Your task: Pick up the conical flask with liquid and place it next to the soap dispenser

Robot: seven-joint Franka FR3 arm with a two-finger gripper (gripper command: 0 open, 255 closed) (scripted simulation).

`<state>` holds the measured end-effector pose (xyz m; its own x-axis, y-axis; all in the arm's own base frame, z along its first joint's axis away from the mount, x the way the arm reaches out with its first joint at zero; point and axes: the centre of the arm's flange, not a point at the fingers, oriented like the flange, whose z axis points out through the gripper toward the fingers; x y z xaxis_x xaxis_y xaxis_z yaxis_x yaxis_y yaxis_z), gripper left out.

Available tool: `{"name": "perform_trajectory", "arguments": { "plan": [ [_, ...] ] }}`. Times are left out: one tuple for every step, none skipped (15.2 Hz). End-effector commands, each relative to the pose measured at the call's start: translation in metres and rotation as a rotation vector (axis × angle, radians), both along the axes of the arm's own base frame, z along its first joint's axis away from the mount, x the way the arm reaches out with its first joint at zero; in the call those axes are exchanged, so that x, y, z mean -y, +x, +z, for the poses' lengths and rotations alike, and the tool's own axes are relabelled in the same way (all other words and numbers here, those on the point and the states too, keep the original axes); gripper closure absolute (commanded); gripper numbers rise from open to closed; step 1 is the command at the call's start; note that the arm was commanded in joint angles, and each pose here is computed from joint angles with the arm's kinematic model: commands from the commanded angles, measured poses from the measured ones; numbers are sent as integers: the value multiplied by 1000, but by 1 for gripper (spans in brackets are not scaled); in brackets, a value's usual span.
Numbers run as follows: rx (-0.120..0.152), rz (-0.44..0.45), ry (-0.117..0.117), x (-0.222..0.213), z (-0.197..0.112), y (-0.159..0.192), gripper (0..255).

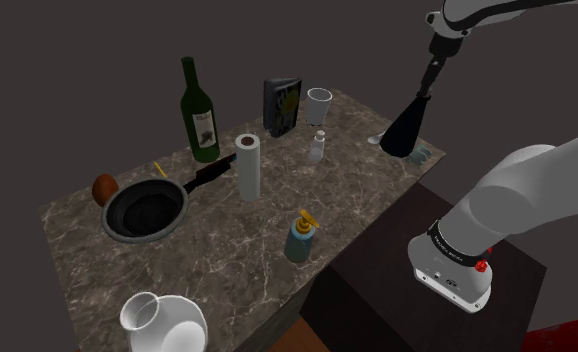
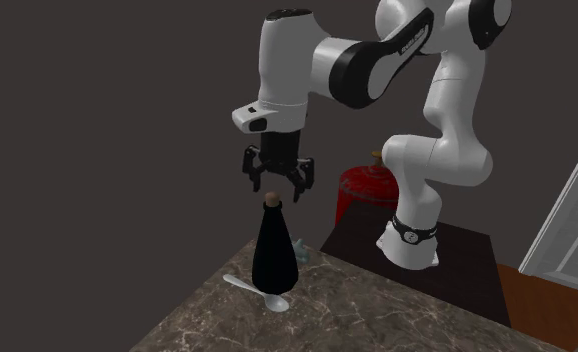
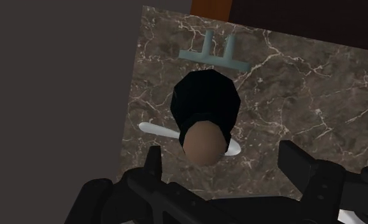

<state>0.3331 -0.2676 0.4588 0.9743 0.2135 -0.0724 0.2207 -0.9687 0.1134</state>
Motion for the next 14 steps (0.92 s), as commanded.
{"name": "perform_trajectory", "arguments": {
  "plan": [
    [-4,3,-3,6,-11,1,0],
    [-4,3,-3,7,-16,1,0],
    [-4,3,-3,7,-21,0,0],
    [-4,3,-3,8,-26,0,0],
    [-4,3,-3,9,-31,0,0],
    [-4,3,-3,9,-37,0,0],
    [-4,3,-3,10,-40,-1,0],
    [-4,3,-3,10,-40,-1,0],
    [-4,3,-3,10,-40,-1,0],
    [-4,3,-3,10,-40,-1,0],
    [-4,3,-3,10,-40,-1,0],
    [-4,3,-3,10,-40,-1,0],
    [-4,3,-3,10,-40,-1,0],
    [-4,3,-3,10,-40,-1,0]
  ]
}}
